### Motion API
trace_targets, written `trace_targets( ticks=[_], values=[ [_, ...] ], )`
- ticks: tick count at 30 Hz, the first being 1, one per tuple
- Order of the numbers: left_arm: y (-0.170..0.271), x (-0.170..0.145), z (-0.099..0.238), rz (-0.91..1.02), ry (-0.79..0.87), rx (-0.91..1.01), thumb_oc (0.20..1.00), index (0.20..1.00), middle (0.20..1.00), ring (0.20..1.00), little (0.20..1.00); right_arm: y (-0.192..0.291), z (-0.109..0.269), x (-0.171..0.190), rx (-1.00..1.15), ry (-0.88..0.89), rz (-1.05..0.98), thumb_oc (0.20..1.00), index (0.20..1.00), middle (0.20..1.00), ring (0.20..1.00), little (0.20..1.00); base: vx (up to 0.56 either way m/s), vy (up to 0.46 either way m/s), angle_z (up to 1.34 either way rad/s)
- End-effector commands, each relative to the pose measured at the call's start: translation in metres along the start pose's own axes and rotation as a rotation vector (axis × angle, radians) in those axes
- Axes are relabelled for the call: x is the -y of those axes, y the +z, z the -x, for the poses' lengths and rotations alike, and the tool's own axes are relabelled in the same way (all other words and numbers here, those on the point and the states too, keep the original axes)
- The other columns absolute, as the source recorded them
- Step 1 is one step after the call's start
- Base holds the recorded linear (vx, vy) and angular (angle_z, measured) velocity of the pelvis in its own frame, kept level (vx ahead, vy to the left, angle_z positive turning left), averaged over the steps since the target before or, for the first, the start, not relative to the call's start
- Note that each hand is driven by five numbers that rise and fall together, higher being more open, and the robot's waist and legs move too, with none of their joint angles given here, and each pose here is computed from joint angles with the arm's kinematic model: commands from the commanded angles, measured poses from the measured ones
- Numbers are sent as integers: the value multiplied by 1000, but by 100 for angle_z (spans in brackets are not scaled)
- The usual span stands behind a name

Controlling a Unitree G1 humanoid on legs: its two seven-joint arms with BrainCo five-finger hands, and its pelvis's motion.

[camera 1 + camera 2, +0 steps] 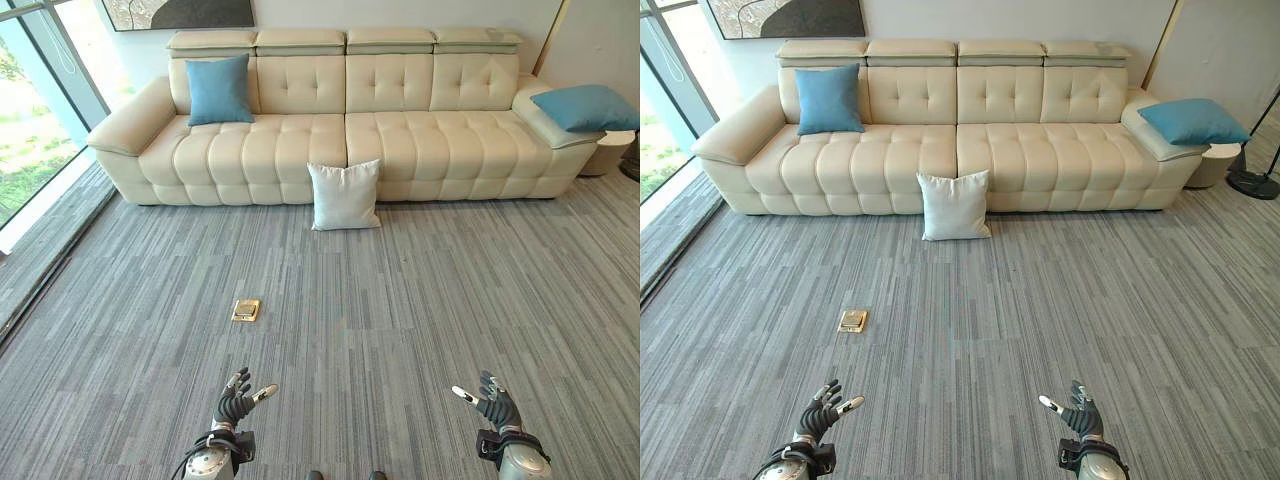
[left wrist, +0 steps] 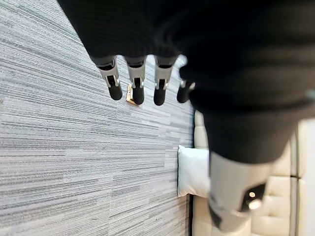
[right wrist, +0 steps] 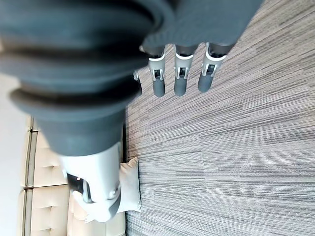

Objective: Pick up all the scattered cushions and arrange them neatly on the sofa.

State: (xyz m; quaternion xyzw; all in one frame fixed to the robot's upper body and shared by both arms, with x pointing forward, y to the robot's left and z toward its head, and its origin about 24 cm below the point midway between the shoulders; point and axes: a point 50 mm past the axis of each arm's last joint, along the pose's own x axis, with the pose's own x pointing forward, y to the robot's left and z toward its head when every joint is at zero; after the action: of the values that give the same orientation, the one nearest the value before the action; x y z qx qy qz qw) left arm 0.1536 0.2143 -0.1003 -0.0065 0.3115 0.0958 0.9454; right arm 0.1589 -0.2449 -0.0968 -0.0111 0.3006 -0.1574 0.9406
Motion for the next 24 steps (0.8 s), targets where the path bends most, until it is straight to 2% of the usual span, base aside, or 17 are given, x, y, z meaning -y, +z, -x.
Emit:
trace_targets(
  ticks=[1, 24],
  values=[
    [19, -6, -8, 21, 34, 80, 1000, 1000, 1000, 1000, 1000, 21, -7, -7, 82, 24, -9, 1000, 1000, 1000, 1000, 1000, 0, 0, 0],
    [16, -6, -6, 39, 44, 64, 1000, 1000, 1000, 1000, 1000, 15, -5, -16, 55, 54, 15, 1000, 1000, 1000, 1000, 1000, 1, 1, 0]
  ],
)
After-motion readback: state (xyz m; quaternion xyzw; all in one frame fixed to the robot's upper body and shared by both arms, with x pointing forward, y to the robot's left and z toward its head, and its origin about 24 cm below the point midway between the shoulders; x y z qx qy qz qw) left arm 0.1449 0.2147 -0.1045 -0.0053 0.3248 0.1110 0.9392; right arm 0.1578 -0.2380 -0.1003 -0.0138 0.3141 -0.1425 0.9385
